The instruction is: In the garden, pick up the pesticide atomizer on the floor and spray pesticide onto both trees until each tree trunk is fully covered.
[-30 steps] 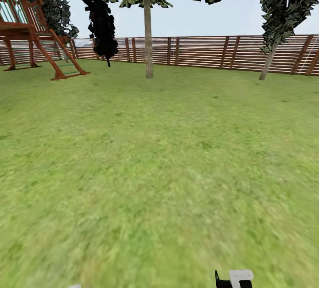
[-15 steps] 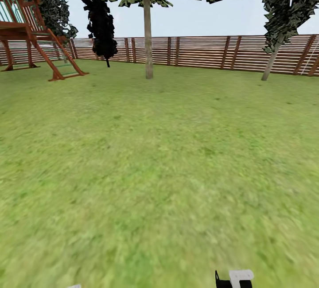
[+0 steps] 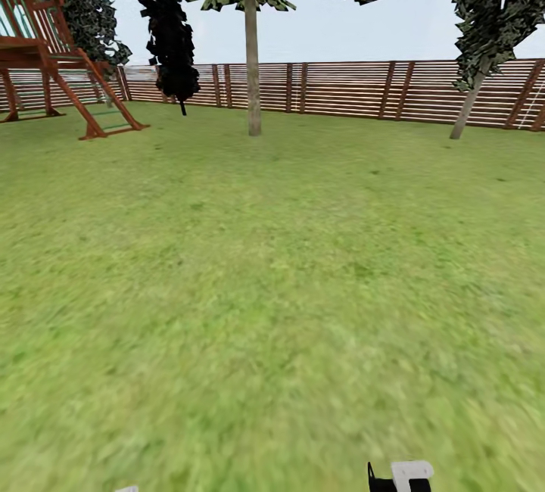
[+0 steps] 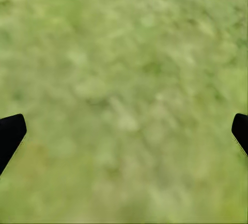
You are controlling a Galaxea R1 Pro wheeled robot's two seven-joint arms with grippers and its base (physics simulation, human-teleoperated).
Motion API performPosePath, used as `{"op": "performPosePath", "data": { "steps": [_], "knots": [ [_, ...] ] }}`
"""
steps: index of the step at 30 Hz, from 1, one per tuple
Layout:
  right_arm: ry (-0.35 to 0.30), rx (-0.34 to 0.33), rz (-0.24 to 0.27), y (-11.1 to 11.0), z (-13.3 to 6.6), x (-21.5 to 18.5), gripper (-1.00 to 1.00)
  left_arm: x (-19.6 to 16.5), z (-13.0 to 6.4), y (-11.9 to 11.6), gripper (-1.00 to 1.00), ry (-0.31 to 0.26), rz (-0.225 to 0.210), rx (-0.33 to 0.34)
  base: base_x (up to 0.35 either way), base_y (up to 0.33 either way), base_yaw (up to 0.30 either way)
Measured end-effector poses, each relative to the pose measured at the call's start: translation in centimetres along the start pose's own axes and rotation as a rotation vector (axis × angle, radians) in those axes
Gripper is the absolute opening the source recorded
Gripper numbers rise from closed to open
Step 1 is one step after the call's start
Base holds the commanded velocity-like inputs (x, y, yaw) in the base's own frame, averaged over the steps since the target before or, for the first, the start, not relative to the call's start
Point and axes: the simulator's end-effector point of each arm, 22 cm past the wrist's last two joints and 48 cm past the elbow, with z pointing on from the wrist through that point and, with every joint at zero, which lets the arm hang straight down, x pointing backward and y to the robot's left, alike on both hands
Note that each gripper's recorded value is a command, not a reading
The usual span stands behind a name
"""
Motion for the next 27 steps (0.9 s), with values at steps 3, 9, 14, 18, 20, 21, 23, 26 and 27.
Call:
{"op": "performPosePath", "data": {
  "steps": [3, 9, 14, 18, 20, 21, 23, 26, 27],
  "knots": [
    [0.0, 0.0, 0.0, 0.0, 0.0, 0.0, 1.0, 0.01, 0.0, -0.03, -1.0, 0.0, 0.0, 0.0, 0.339, 0.0, 0.0],
    [0.0, 0.0, 0.0, 0.0, 0.0, 0.0, 1.0, 0.01, 0.0, -0.06, -1.0, 0.0, 0.0, 0.001, 0.339, 0.0, 0.0],
    [0.0, 0.0, 0.0, 0.0, 0.01, -0.02, 1.0, 0.01, 0.0, -0.06, -1.0, 0.0, -0.001, 0.001, 0.339, 0.0, 0.0],
    [0.0, 0.0, 0.0, 0.0, 0.01, -0.01, 1.0, 0.01, -0.01, -0.07, -1.0, 0.0, -0.001, 0.001, 0.339, 0.0, 0.0],
    [0.0, 0.0, 0.0, 0.0, 0.02, -0.03, 1.0, 0.01, -0.01, -0.07, -1.0, 0.0, -0.001, 0.001, 0.339, 0.0, 0.0],
    [-0.001, 0.0, 0.0, 0.0, 0.02, -0.03, 1.0, 0.01, -0.01, -0.07, -1.0, 0.0, -0.001, 0.001, 0.339, 0.0, 0.0],
    [0.0, 0.0, 0.0, 0.0, 0.01, -0.03, 1.0, 0.01, -0.01, -0.07, -1.0, 0.0, -0.001, 0.001, 0.339, 0.0, 0.0],
    [0.0, 0.0, 0.0, 0.0, 0.02, -0.03, 1.0, 0.01, 0.0, -0.07, -1.0, 0.0, -0.001, 0.001, 0.339, 0.0, 0.0],
    [0.0, 0.0, 0.0, 0.0, 0.0, 0.0, 1.0, 0.01, -0.01, -0.07, -1.0, 0.0, -0.001, 0.001, 0.339, 0.0, 0.0]
  ]
}}
